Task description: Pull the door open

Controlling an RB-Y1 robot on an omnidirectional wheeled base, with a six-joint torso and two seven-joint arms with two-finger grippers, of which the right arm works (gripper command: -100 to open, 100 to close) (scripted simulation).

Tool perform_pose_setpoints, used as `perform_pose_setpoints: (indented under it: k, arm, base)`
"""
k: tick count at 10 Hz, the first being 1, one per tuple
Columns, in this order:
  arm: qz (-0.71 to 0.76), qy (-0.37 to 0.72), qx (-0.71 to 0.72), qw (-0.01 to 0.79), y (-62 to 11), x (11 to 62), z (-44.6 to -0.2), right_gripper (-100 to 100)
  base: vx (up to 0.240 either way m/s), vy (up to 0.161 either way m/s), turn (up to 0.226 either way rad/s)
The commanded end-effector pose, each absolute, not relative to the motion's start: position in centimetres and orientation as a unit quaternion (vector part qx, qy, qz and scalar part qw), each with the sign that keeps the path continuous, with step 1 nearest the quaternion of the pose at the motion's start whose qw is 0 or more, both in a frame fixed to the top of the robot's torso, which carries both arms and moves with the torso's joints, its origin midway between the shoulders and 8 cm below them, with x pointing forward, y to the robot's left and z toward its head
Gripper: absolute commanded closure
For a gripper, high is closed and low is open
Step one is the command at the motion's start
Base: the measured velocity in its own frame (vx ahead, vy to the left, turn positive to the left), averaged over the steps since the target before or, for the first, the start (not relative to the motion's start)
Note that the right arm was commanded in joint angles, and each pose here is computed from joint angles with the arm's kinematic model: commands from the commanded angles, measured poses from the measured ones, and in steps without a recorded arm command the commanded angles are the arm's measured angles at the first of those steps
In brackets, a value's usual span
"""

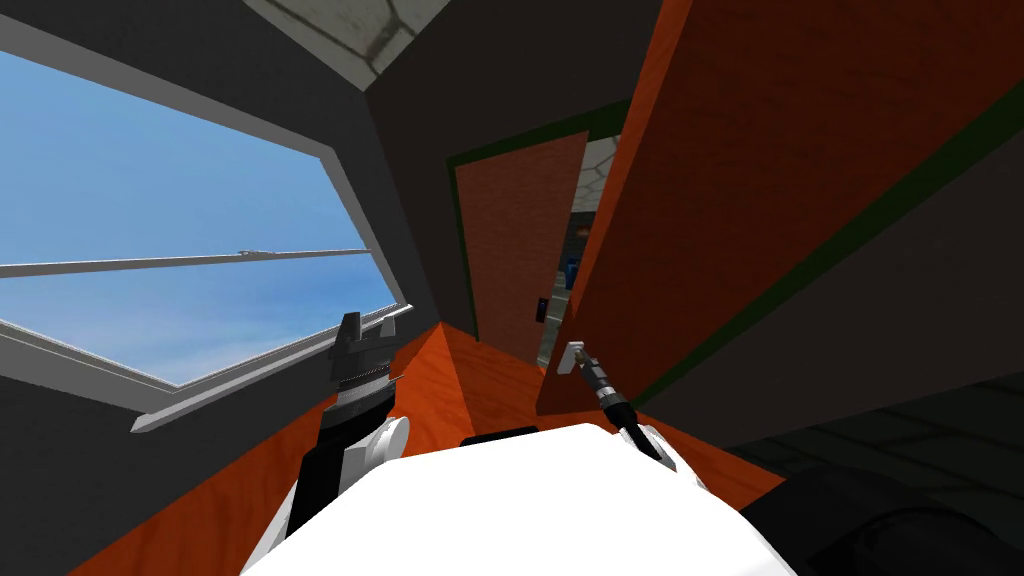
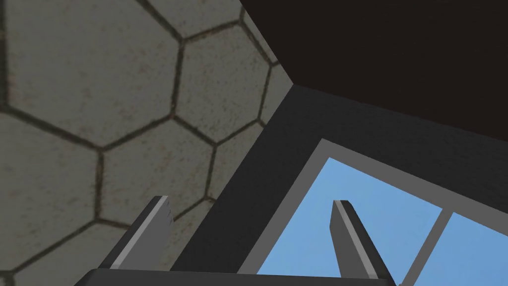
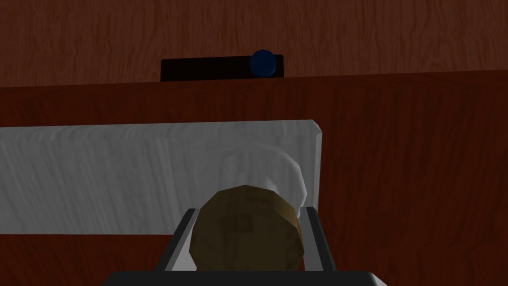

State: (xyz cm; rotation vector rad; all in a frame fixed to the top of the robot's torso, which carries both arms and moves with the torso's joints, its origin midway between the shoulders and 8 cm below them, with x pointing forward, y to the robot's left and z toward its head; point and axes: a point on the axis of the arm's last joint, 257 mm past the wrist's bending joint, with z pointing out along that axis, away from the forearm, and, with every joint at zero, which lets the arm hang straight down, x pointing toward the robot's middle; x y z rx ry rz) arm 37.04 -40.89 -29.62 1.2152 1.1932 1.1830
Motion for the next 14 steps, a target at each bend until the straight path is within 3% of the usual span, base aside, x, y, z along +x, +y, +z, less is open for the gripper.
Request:
perform_pose_setpoints:
  k: [1, 14]
  arm:
    - [0.499, 0.500, 0.500, 0.501, -40.5, 36.2, -29.7, 100]
    - [0.522, 0.527, 0.474, 0.475, -40.7, 32.9, -29.7, 100]
  base:
    - [-0.226, -0.087, 0.141]
    - [-0.202, -0.066, 0.118]
